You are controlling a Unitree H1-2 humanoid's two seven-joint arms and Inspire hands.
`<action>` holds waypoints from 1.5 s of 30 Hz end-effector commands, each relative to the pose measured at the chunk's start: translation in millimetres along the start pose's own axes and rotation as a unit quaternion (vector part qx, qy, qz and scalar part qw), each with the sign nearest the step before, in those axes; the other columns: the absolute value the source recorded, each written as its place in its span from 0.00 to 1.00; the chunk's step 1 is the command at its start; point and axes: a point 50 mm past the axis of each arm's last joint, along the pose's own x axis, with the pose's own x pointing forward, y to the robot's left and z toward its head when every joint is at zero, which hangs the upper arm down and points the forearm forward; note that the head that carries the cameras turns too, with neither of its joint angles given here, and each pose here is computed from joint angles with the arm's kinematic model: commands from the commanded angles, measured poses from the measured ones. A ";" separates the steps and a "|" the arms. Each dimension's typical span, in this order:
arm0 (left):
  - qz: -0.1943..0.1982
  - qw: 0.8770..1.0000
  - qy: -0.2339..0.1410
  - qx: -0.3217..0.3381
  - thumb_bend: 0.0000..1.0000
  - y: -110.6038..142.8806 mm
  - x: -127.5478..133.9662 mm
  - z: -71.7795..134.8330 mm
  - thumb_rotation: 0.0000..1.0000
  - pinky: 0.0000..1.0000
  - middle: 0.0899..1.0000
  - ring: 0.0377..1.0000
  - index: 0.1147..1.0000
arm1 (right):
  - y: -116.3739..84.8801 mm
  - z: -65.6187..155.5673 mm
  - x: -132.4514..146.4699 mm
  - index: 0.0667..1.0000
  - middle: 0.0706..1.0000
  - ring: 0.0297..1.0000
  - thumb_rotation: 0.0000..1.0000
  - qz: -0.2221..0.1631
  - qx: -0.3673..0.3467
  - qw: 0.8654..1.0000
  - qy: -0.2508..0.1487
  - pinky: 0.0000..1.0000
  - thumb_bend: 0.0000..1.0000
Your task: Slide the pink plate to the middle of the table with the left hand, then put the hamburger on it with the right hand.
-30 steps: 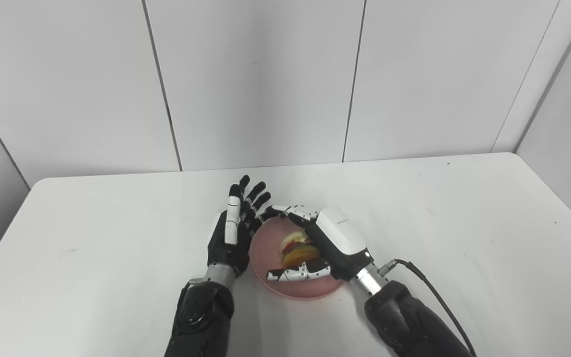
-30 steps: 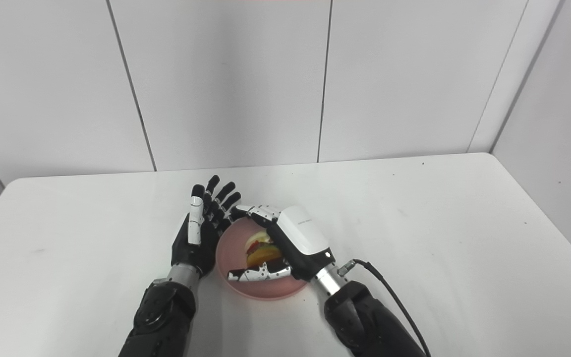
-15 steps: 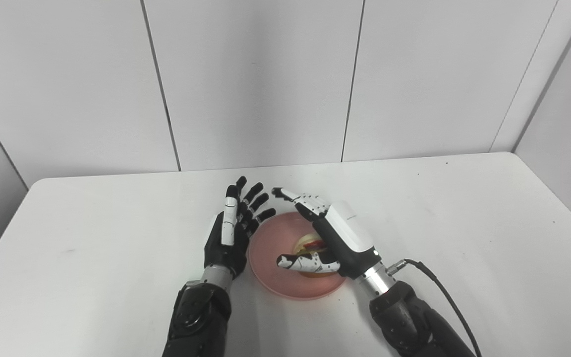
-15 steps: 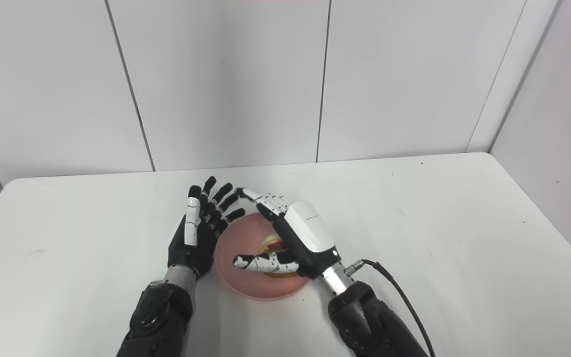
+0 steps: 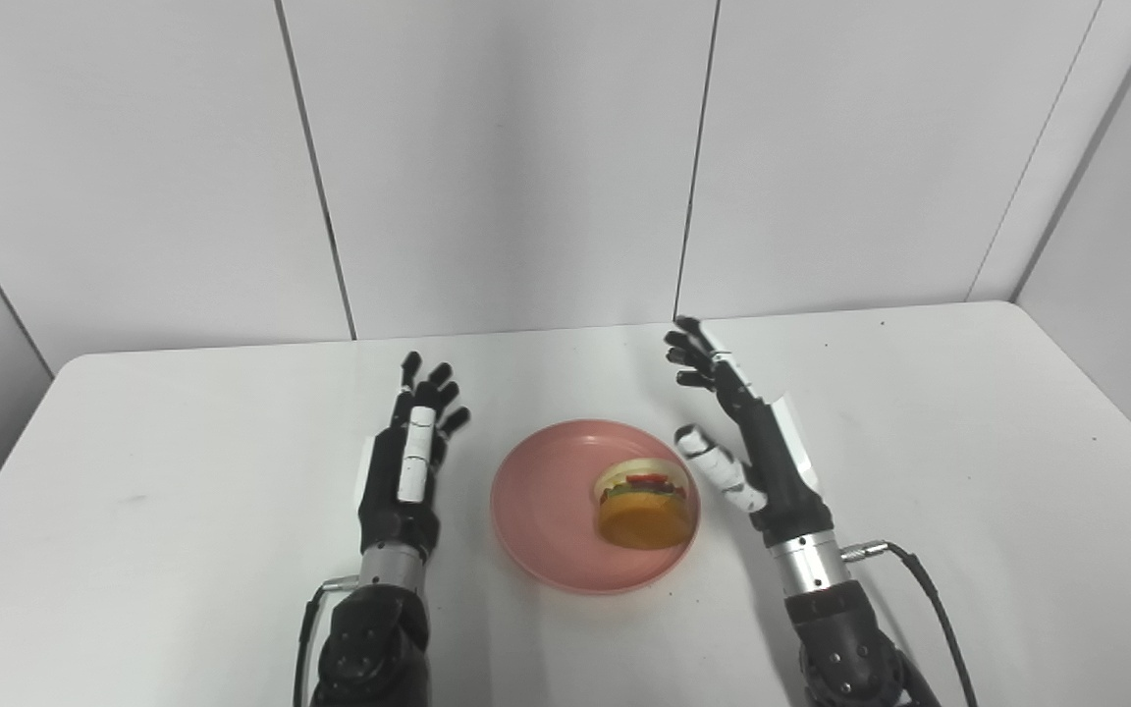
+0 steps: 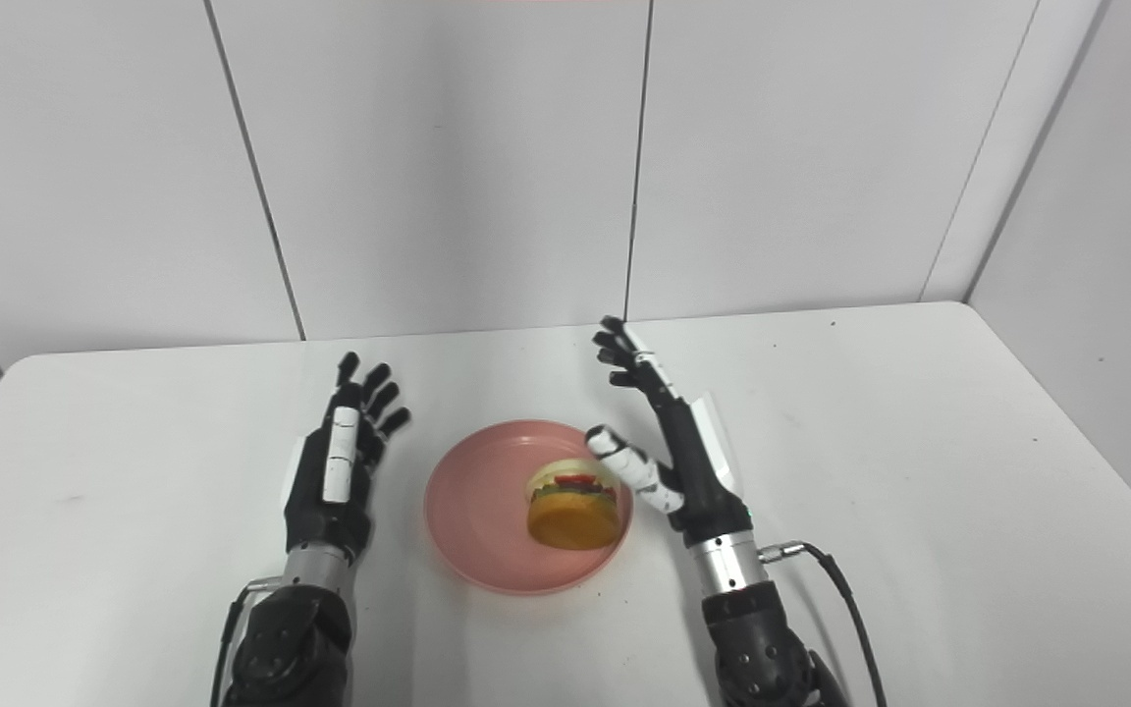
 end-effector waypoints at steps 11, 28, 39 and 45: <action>0.027 0.997 -0.007 0.065 0.79 10.5 -24.2 -4.6 0.94 0.99 1.00 1.00 1.00 | -1.3 -15.7 3.8 0.89 0.87 0.84 1.00 -0.071 0.134 0.984 0.095 0.83 0.82; 0.006 0.998 0.032 0.059 0.80 18.3 -25.5 -5.3 0.95 1.00 1.00 0.99 1.00 | 9.6 -29.4 -0.4 0.89 0.90 0.87 1.00 -0.066 0.091 0.979 0.172 0.84 0.78; 0.009 0.998 0.045 0.053 0.79 16.2 -27.6 -4.1 0.95 0.98 1.00 1.00 1.00 | 10.5 -30.1 -2.7 0.88 0.90 0.88 1.00 -0.066 0.079 0.980 0.169 0.84 0.77; 0.006 0.997 0.046 0.056 0.81 13.8 -25.9 -3.0 0.96 0.97 1.00 1.00 1.00 | 7.6 -30.6 -2.5 0.89 0.91 0.88 1.00 -0.066 0.080 0.979 0.175 0.83 0.79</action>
